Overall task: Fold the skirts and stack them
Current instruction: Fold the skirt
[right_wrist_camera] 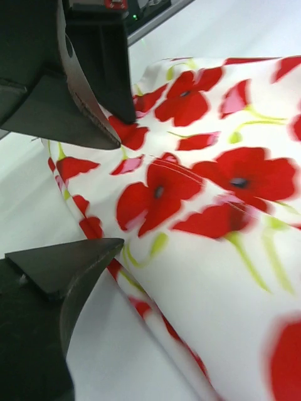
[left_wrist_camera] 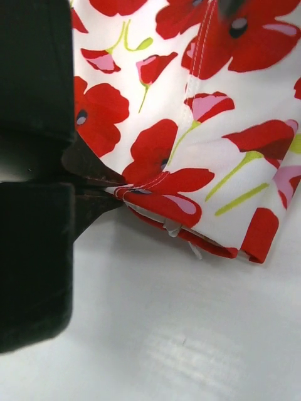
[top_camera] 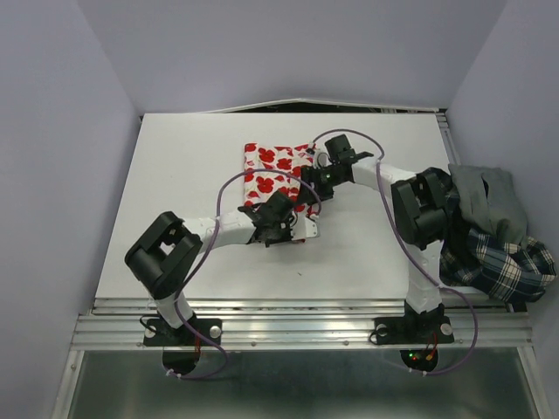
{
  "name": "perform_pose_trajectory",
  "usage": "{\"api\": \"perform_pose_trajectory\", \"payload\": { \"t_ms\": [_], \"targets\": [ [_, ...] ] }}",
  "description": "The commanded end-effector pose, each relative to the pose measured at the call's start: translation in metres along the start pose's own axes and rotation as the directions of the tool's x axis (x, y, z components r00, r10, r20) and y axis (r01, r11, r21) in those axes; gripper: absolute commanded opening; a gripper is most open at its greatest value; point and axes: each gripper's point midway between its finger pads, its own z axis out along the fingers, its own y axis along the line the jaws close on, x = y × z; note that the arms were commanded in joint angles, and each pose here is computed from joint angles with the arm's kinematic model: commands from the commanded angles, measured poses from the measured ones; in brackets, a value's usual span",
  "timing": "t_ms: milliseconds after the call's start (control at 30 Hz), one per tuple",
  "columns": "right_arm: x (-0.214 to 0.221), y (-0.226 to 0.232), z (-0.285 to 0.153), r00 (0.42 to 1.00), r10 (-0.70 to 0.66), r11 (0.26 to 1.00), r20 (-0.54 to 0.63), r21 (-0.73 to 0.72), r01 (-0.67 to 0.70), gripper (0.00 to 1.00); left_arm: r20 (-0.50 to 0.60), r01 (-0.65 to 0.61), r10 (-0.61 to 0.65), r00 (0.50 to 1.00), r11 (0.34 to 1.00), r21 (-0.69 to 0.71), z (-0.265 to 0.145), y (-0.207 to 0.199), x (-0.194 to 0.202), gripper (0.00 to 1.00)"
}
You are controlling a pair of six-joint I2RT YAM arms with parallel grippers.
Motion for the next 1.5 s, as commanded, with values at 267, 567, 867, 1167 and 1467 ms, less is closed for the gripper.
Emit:
{"api": "perform_pose_trajectory", "payload": {
  "t_ms": [267,567,867,1167,1467],
  "targets": [
    [-0.138,0.094,-0.053,0.930,-0.033,0.944,0.366,-0.295,0.150,0.73,0.071,0.048,-0.067,0.995,0.970,0.240,-0.060,-0.033,-0.035,0.00],
    [-0.107,0.128,0.002,0.956,0.198,0.798,0.219,-0.602,-0.027,0.73,0.118,0.054,-0.088,0.989,0.962,0.266,-0.084,-0.031,-0.056,0.00],
    [-0.048,0.078,0.081,0.978,0.170,0.846,0.121,-0.526,-0.082,0.69,0.158,0.037,-0.082,0.984,0.963,0.266,-0.102,-0.024,-0.070,0.00],
    [0.021,0.087,0.082,0.989,0.147,0.857,0.010,-0.500,-0.122,0.67,0.223,0.022,-0.065,0.973,0.981,0.193,-0.134,0.005,-0.098,0.00],
    [0.075,0.108,0.072,0.988,0.132,0.851,-0.078,-0.502,-0.153,0.66,0.248,0.008,-0.040,0.968,0.992,0.127,-0.158,0.023,-0.110,0.00]
  ]
}}
